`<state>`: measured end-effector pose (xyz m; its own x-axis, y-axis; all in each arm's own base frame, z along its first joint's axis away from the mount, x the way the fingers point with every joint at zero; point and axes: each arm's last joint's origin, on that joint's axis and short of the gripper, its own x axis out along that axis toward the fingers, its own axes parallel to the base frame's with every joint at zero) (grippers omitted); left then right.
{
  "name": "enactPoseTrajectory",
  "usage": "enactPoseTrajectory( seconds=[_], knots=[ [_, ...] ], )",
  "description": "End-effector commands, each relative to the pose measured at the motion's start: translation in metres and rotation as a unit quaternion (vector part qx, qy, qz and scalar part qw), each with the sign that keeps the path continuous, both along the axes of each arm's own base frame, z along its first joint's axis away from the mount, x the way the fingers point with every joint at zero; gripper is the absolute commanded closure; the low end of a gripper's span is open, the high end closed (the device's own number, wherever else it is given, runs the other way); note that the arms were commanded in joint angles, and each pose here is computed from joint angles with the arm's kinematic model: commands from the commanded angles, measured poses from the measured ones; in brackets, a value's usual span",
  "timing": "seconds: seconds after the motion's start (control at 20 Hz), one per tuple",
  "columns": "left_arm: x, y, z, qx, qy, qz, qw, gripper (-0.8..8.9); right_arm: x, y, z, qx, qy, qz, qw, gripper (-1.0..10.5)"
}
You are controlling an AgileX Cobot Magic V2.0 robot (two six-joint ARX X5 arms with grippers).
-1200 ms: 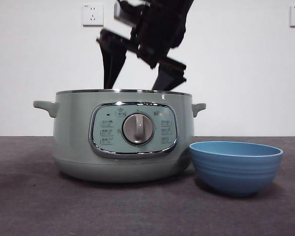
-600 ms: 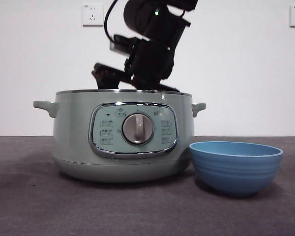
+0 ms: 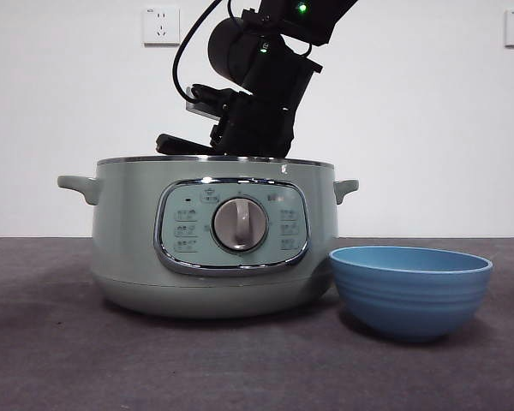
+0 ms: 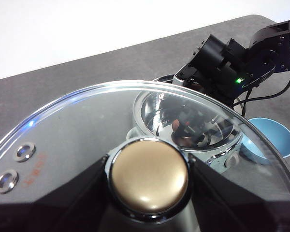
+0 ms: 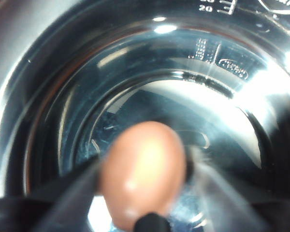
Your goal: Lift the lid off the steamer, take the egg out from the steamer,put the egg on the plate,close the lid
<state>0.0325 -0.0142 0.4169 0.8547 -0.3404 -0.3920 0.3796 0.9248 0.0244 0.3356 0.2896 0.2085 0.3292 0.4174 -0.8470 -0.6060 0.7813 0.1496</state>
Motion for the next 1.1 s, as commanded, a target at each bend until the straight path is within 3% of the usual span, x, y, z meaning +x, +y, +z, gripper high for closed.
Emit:
enactPoseTrajectory(
  seconds=[0.05, 0.1, 0.2, 0.35, 0.6, 0.7, 0.95, 1.1],
  knots=[
    [-0.003, 0.002, 0.008, -0.017, -0.031, 0.0, 0.999, 8.22, 0.0, 0.003, -0.008, -0.003, 0.008, -0.001, 1.0, 9.0],
    [-0.003, 0.002, 0.008, -0.016, -0.031, 0.0, 0.999, 8.22, 0.0, 0.003, -0.008, -0.003, 0.007, -0.001, 1.0, 9.6],
    [-0.003, 0.002, 0.008, -0.017, -0.031, 0.0, 0.999, 8.22, -0.001, 0.002, -0.001, 0.002, 0.001, 0.001, 1.0, 9.6],
    [-0.003, 0.002, 0.008, -0.018, -0.033, 0.0, 0.999, 8.22, -0.015, -0.009, 0.049, 0.031, -0.043, 0.01, 0.999, 9.6],
    [-0.003, 0.002, 0.009, -0.018, -0.033, -0.001, 0.999, 8.22, -0.081, -0.071, 0.165, 0.034, -0.141, 0.027, 0.989, 9.6],
    [-0.003, 0.002, 0.009, -0.018, -0.033, -0.001, 0.999, 8.22, -0.107, -0.099, 0.192, 0.032, -0.162, 0.022, 0.986, 9.6],
    [-0.003, 0.002, 0.008, -0.017, -0.031, -0.001, 0.999, 8.22, -0.142, -0.157, 0.215, 0.011, -0.159, -0.001, 0.987, 9.6],
    [-0.003, 0.002, 0.008, -0.017, -0.031, -0.001, 0.999, 8.22, -0.147, -0.184, 0.194, 0.026, -0.124, -0.015, 0.992, 9.6]
  ],
)
